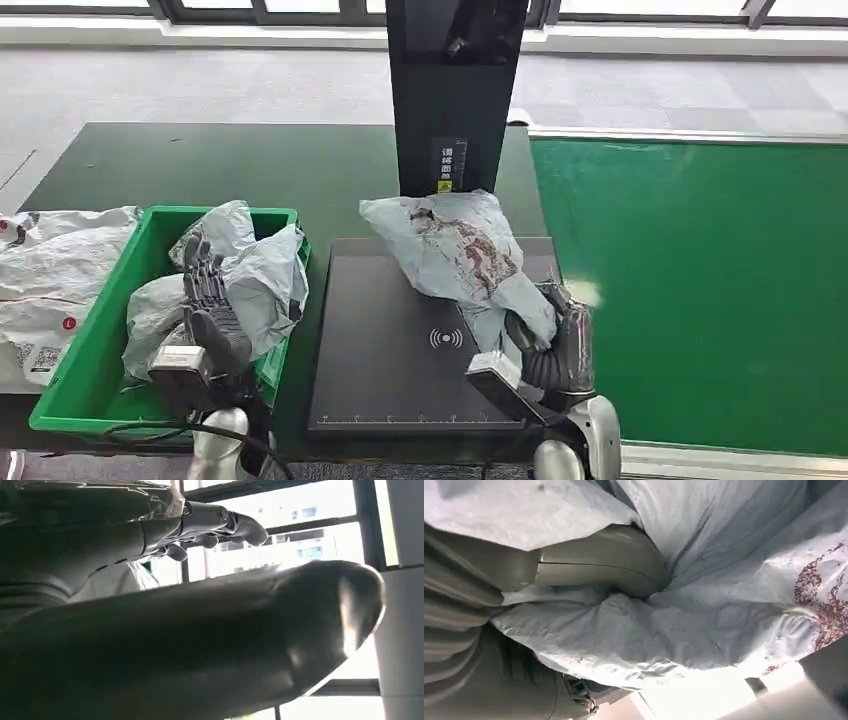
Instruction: Moved the parcel from conveyor to table for the left to box.
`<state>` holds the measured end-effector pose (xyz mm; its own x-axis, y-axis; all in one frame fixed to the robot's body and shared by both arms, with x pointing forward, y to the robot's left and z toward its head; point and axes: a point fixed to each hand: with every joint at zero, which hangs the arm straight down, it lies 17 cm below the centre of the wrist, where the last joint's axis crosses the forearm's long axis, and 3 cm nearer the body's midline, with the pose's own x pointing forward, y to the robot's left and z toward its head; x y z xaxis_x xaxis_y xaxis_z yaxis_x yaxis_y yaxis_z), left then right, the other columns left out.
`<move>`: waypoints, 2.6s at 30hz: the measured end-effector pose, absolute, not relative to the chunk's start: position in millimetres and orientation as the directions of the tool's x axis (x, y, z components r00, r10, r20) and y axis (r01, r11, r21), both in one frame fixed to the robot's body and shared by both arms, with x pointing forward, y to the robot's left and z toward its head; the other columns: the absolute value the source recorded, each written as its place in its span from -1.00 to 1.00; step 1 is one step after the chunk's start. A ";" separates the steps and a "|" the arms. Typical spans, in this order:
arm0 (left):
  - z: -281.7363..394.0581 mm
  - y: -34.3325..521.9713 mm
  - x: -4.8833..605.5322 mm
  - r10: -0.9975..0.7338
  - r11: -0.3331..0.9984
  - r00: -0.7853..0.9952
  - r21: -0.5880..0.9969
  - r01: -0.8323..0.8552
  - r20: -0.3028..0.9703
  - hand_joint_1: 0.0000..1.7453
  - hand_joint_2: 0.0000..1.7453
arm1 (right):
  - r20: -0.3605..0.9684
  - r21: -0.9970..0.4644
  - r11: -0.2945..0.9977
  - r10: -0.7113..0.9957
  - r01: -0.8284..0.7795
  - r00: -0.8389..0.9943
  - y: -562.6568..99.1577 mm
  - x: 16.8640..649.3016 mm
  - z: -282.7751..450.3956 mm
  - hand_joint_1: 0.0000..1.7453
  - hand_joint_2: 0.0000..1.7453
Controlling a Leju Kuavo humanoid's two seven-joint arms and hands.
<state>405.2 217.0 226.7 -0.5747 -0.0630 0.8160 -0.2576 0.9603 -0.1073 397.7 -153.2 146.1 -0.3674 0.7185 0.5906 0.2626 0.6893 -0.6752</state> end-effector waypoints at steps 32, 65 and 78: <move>211.7 208.2 407.6 -0.045 0.964 -0.539 -0.106 -0.246 0.841 -1.00 -1.00 | 0.698 -0.697 0.715 0.664 -0.044 -0.270 -98.0 420.7 52.2 -1.00 1.00; 212.2 154.2 387.7 -0.258 0.964 -0.494 0.188 -0.187 0.831 -1.00 -1.00 | 0.739 -0.662 0.740 0.619 -0.117 -0.266 -104.5 386.0 70.2 -1.00 1.00; 211.3 147.4 386.5 -0.254 0.967 -0.494 0.206 -0.150 0.832 -1.00 -1.00 | 0.666 -0.739 0.668 0.706 -0.086 -0.242 -120.4 375.5 72.4 -1.00 1.00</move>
